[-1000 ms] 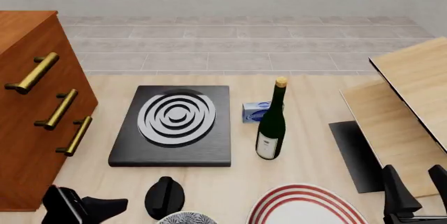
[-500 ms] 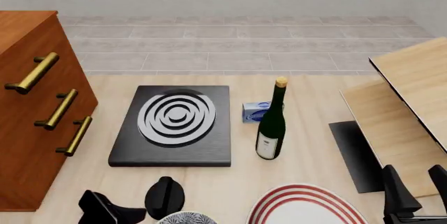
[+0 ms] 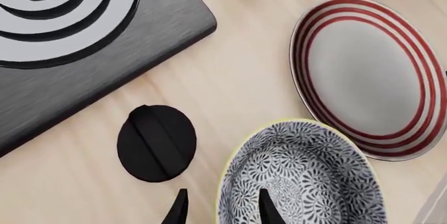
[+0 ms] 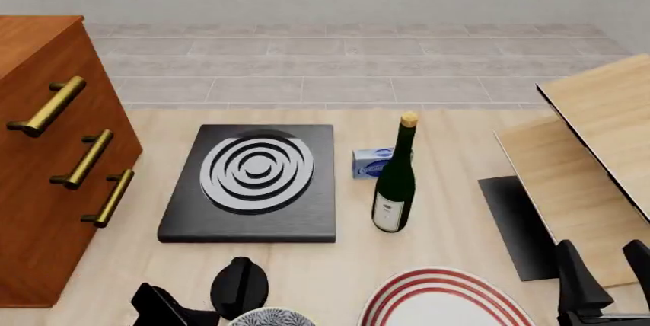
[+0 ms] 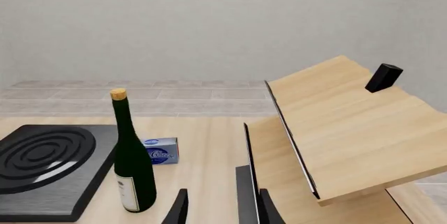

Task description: Put the bowl on the stove.

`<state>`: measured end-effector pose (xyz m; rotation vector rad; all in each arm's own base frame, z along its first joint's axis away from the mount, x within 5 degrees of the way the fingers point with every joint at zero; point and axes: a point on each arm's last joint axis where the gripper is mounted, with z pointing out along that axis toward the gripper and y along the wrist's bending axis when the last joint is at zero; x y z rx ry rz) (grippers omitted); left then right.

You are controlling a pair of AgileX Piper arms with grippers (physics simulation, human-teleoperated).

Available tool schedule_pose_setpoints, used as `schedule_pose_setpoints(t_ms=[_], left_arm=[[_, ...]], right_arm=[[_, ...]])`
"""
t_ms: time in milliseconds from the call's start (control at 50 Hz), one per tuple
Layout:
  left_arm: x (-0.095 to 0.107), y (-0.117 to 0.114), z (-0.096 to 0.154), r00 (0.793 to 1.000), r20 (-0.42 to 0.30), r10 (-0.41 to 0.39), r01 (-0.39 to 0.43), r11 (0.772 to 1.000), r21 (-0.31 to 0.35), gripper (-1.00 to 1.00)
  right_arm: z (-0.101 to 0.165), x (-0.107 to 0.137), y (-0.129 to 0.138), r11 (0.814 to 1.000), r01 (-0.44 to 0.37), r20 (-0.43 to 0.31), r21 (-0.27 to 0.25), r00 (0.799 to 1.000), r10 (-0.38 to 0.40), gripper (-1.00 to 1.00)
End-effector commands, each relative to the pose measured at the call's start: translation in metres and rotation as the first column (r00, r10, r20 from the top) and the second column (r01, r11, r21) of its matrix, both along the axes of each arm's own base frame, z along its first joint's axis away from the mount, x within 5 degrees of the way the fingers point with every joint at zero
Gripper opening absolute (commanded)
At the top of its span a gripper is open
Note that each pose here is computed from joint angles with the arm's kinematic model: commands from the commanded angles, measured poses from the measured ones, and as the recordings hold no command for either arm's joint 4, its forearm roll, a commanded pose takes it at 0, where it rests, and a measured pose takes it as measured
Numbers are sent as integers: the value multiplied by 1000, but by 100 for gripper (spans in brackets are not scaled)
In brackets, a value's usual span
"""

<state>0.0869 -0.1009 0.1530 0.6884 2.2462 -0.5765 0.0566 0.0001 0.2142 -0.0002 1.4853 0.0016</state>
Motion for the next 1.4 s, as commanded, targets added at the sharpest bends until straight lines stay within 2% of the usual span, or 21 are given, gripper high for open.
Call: schedule_pose_setpoints(t_ms=[20, 240, 260, 320, 600, 820, 960, 1020, 1400], left_arm=[[2, -5, -14, 1000, -28, 0, 0, 1000, 11, 100], [5, -5, -23, 1000, -22, 2, -2, 1000, 30, 100], [5, 0, -21, 1000, -7, 15, -15, 999, 30, -100], [8, -5, -30, 999, -30, 19, -18, 999, 36, -100], [11, -8, -26, 1000, -1, -12, 12, 998, 56, -100], [13, -9, -11, 997, 47, -55, 51, 995, 81, -100], [11, -1, 7, 995, 93, -42, 36, 997, 69, -100], [9, 10, 31, 990, 143, -1, -4, 999, 36, -100], [3, 19, 82, 974, 225, 27, -20, 999, -32, -100]], right_arm=[[0, 0, 0, 1000, 0, 0, 0, 1000, 0, 100], [0, 0, 0, 1000, 0, 0, 0, 1000, 0, 100], [0, 0, 0, 1000, 0, 0, 0, 1000, 0, 100], [0, 0, 0, 1000, 0, 0, 0, 1000, 0, 100], [0, 0, 0, 1000, 0, 0, 0, 1000, 0, 100], [0, 0, 0, 1000, 0, 0, 0, 1000, 0, 100], [0, 0, 0, 1000, 0, 0, 0, 1000, 0, 100], [0, 0, 0, 1000, 0, 0, 0, 1000, 0, 100], [0, 0, 0, 1000, 0, 0, 0, 1000, 0, 100]])
